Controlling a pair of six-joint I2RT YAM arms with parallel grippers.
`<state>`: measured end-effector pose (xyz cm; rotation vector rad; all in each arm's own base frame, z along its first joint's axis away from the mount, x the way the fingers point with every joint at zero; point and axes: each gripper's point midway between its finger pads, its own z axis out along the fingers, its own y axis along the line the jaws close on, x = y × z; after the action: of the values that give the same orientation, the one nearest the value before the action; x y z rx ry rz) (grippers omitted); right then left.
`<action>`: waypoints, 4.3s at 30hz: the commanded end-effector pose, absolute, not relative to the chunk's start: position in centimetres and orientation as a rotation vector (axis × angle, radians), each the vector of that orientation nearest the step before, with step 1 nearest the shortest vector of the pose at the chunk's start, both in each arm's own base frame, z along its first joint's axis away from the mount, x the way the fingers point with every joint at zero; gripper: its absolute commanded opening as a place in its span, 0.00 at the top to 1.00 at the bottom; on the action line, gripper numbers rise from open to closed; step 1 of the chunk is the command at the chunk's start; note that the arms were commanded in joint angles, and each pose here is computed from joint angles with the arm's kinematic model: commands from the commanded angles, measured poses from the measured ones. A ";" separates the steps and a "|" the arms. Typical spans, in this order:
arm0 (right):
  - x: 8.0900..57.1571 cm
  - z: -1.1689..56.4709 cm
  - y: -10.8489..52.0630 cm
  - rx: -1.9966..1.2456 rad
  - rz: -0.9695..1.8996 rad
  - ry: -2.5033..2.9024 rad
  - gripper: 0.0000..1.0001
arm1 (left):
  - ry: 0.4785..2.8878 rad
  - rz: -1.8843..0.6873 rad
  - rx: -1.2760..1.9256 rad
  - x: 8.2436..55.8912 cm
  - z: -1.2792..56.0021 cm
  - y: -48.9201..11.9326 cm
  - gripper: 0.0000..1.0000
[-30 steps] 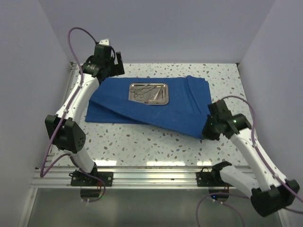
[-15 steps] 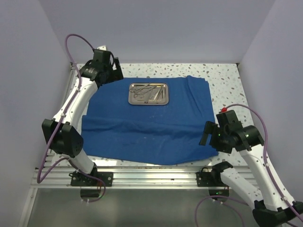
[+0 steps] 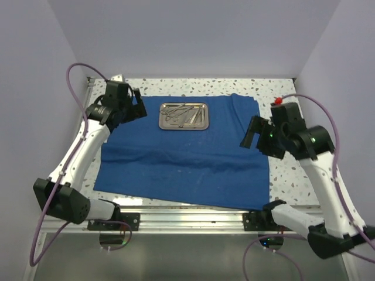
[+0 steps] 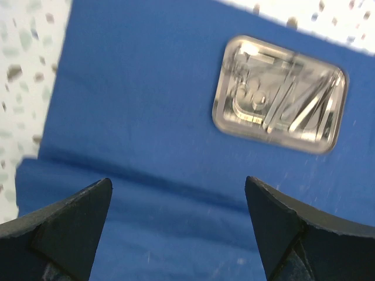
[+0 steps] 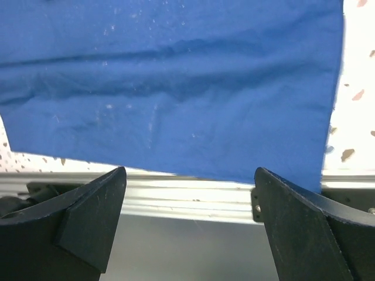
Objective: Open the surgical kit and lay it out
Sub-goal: Open the surgical kit at the center of the board, then smooth out the surgical kit at the center of the board.
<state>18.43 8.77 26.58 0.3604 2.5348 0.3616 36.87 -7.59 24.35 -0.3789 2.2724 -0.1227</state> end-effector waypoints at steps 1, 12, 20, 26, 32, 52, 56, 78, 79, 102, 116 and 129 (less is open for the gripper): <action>25.2 24.9 11.7 0.395 0.407 2.556 0.07 | 2.335 -0.223 -0.368 33.2 21.7 -9.6 0.00; 48.1 19.3 13.8 0.439 0.316 2.552 0.27 | 2.393 -0.207 -0.351 27.2 17.2 -12.7 0.02; 52.3 14.3 4.2 0.724 0.114 2.564 0.14 | 2.237 -0.071 -0.373 39.5 21.1 -5.3 0.00; 51.2 10.0 0.8 0.822 0.029 2.618 0.12 | 2.238 -0.041 -0.421 47.7 18.6 -0.4 0.01; 51.3 8.6 -3.4 0.867 -0.084 2.600 0.11 | 2.233 -0.080 -0.553 51.1 13.9 5.3 0.02; 55.0 0.7 -1.2 0.762 -0.238 2.642 0.35 | 2.314 -0.113 -0.642 52.3 7.0 9.1 0.02; 53.9 -0.6 -0.3 0.645 -0.355 2.697 0.48 | 2.332 -0.121 -0.649 52.1 5.9 9.1 0.02; 48.9 2.5 -13.3 0.916 -0.745 2.603 0.81 | 2.369 -0.140 -0.637 52.5 4.1 9.0 0.10; 49.0 2.6 -13.5 0.916 -0.746 2.602 0.67 | 2.366 -0.140 -0.636 52.6 4.1 9.0 0.12; 45.9 11.7 -12.5 0.903 -0.562 2.512 0.21 | 2.319 -0.588 -0.340 61.3 2.5 -3.7 0.22; 52.2 14.3 0.0 0.578 0.211 2.463 1.00 | 2.360 -0.551 -0.366 60.1 1.1 -4.7 1.00; 54.7 4.0 5.2 0.497 0.185 2.658 1.00 | 2.341 -0.464 -0.415 58.8 3.8 0.2 1.00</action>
<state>53.82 7.12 3.09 0.4736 2.6856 0.2110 60.55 -2.19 2.80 -0.3967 2.2993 -0.5427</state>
